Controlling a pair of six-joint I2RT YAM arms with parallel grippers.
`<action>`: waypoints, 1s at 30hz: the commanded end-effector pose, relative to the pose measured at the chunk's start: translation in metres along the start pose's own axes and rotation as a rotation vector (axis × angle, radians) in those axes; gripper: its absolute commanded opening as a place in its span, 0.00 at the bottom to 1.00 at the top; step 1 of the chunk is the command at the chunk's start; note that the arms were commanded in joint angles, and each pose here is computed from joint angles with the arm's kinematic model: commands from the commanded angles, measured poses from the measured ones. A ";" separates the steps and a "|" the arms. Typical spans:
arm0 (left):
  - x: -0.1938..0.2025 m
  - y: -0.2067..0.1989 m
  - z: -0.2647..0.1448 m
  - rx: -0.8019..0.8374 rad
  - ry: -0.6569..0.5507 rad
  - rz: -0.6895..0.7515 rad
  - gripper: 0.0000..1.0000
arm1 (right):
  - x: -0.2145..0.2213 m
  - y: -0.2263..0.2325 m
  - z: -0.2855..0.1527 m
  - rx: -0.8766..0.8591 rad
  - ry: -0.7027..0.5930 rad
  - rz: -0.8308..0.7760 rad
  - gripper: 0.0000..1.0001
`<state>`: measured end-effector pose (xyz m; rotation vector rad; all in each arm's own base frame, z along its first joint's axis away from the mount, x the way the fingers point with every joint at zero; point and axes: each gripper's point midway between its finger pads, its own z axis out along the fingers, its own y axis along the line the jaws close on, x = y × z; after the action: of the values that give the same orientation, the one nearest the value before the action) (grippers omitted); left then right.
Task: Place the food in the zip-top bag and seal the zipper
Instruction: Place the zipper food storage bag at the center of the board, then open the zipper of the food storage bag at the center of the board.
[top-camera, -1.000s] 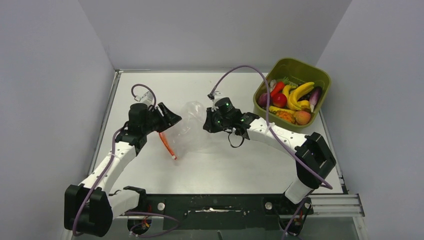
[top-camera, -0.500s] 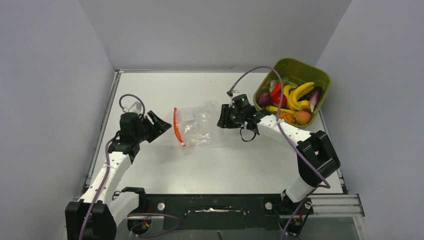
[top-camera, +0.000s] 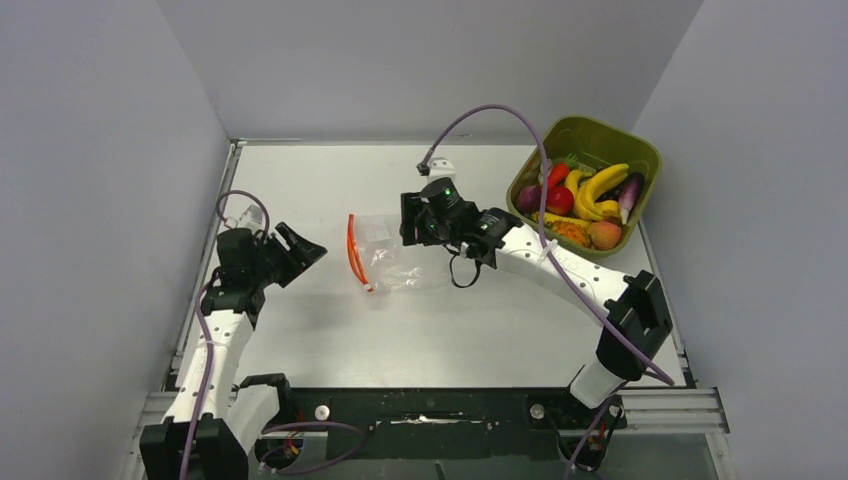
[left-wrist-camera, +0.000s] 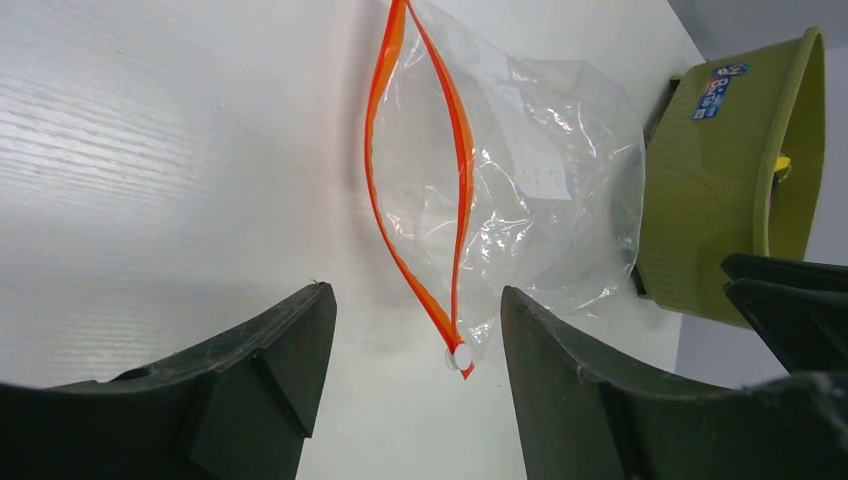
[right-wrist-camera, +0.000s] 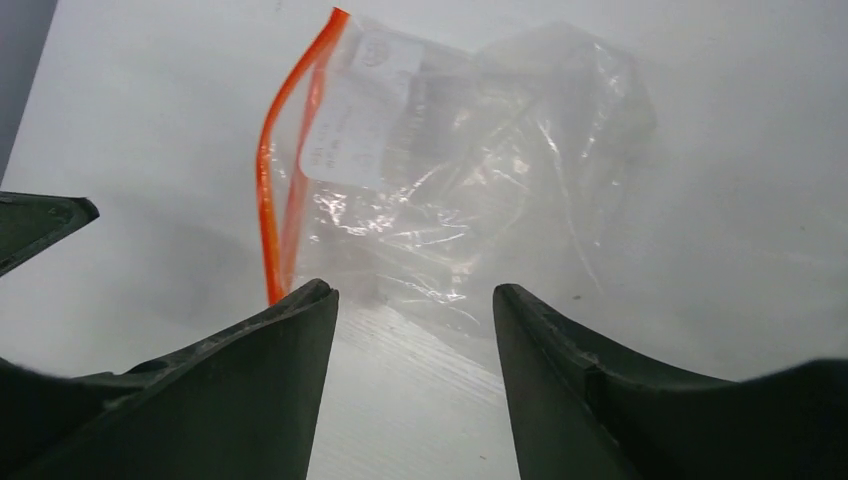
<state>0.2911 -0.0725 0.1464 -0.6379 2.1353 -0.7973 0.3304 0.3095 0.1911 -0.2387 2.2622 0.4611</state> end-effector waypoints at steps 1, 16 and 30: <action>-0.047 -0.015 -0.033 -0.059 -0.186 0.160 0.63 | -0.018 0.031 0.004 0.028 -0.068 -0.047 0.63; -0.106 0.009 -0.115 -0.449 -0.524 0.286 0.73 | 0.008 0.108 0.080 0.074 -0.018 -0.324 0.85; -0.112 0.013 -0.134 -0.485 -0.608 0.249 0.77 | 0.008 0.094 0.120 0.253 -0.052 -0.487 0.99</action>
<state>0.2472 0.0512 0.2333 -0.7234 1.8594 0.0826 0.3616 0.4490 0.1128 -0.6504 2.1761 0.0327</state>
